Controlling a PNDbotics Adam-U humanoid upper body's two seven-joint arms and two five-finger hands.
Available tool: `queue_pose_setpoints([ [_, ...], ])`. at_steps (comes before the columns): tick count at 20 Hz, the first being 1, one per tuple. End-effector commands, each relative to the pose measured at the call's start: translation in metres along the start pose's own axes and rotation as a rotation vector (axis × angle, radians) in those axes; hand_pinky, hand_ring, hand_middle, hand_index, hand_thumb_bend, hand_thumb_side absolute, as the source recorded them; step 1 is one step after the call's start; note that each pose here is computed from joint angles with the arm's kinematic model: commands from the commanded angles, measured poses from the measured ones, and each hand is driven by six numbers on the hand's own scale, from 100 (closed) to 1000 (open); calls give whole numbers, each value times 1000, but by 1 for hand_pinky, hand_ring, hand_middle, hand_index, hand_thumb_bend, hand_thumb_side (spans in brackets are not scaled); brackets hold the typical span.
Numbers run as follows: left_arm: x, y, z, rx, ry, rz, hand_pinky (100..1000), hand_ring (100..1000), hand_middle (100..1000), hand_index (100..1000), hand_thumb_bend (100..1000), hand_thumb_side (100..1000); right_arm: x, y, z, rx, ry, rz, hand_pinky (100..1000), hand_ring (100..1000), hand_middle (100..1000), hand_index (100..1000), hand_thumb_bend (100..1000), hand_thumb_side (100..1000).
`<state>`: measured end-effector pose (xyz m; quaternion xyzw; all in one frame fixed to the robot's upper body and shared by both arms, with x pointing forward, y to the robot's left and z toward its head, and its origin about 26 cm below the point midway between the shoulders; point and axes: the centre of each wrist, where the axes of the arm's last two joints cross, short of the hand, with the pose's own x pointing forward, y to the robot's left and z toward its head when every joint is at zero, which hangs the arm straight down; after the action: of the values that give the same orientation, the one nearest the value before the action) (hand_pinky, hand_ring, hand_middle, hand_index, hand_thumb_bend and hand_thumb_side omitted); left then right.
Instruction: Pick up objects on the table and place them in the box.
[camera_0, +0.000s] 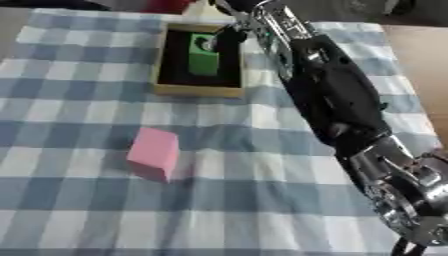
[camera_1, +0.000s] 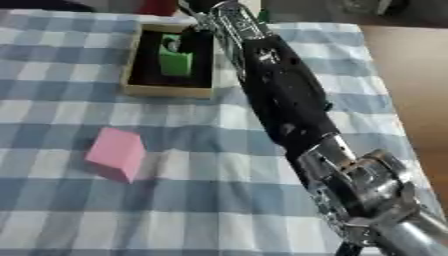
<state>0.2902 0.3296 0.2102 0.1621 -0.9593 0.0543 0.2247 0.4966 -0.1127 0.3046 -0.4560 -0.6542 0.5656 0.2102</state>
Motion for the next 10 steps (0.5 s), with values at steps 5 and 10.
queue_pose_setpoints([
  [5, 18, -2, -34, -289, -117, -147, 608, 536, 641, 789, 100, 834, -54, -68, 30, -299, -10, 43, 784, 785, 559, 800, 292, 579],
  [10, 23, -16, -41, -528, -113, -253, 626, 573, 667, 827, 100, 865, -92, -86, 67, -463, 57, 39, 784, 782, 562, 795, 334, 627],
])
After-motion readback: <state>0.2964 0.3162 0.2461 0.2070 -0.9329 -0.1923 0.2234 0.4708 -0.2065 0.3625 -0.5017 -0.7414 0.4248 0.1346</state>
